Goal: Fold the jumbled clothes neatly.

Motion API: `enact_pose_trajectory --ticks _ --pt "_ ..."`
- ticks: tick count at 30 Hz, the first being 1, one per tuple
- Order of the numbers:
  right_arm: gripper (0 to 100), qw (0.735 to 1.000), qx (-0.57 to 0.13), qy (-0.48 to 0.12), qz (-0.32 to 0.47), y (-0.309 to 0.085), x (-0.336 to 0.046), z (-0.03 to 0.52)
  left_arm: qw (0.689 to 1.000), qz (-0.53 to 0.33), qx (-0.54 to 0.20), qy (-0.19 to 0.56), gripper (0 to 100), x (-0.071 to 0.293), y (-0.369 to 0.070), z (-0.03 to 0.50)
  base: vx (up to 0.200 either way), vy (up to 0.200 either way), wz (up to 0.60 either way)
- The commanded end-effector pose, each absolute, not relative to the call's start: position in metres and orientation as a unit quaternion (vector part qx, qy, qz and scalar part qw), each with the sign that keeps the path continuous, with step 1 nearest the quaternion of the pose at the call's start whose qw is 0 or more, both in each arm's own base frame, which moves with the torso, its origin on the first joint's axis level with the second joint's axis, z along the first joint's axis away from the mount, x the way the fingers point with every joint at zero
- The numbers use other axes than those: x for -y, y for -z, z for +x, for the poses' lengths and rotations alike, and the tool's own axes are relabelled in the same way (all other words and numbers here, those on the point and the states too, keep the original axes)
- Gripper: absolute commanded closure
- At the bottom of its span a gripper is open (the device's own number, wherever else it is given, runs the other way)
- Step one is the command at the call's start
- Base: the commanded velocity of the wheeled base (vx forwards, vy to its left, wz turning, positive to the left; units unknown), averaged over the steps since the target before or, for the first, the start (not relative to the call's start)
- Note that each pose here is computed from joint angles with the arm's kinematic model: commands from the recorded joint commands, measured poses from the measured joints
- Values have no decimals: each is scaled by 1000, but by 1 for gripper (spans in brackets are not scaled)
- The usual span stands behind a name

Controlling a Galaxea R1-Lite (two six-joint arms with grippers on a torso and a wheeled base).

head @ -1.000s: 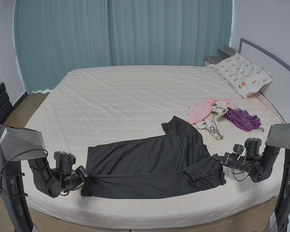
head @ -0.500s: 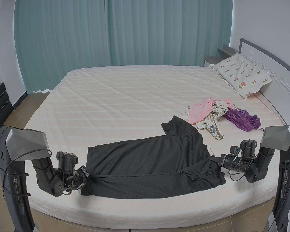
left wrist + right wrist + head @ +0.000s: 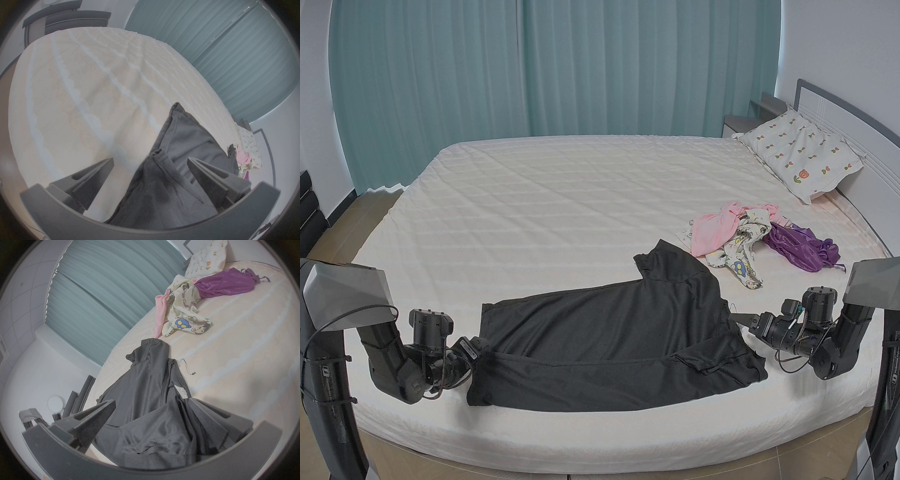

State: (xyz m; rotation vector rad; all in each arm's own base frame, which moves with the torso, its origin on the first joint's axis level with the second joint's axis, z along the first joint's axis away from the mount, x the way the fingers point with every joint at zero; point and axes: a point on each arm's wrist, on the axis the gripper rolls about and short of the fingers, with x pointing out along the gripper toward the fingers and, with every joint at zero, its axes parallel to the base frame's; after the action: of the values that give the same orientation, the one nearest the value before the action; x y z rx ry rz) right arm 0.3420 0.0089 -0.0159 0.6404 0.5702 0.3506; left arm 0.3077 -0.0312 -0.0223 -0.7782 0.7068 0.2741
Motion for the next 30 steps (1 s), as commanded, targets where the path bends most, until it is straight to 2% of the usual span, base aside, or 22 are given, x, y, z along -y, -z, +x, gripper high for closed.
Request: enact_pose_trajectory --ticks 1,6,11,22,23,30 --pt "0 893 -267 -149 330 -7 -19 324 854 -389 -328 -109 0 21 -2 290 0 0 0" --pt "0 883 -280 -120 358 -8 -28 312 845 -388 -366 -40 0 23 -9 268 0 0 0" --pt "0 874 -307 -112 360 0 -32 296 849 -343 -401 5 0 23 -2 253 0 0 0" --pt "0 878 -300 -115 356 -9 -31 279 855 -284 -434 19 0 24 23 252 0 0 0" --pt "0 877 -301 -116 355 -8 -32 279 854 -278 -438 21 100 24 26 251 0 0 0" --pt "0 875 -311 -113 354 -5 -32 275 850 -258 -459 13 100 22 34 241 0 0 0"
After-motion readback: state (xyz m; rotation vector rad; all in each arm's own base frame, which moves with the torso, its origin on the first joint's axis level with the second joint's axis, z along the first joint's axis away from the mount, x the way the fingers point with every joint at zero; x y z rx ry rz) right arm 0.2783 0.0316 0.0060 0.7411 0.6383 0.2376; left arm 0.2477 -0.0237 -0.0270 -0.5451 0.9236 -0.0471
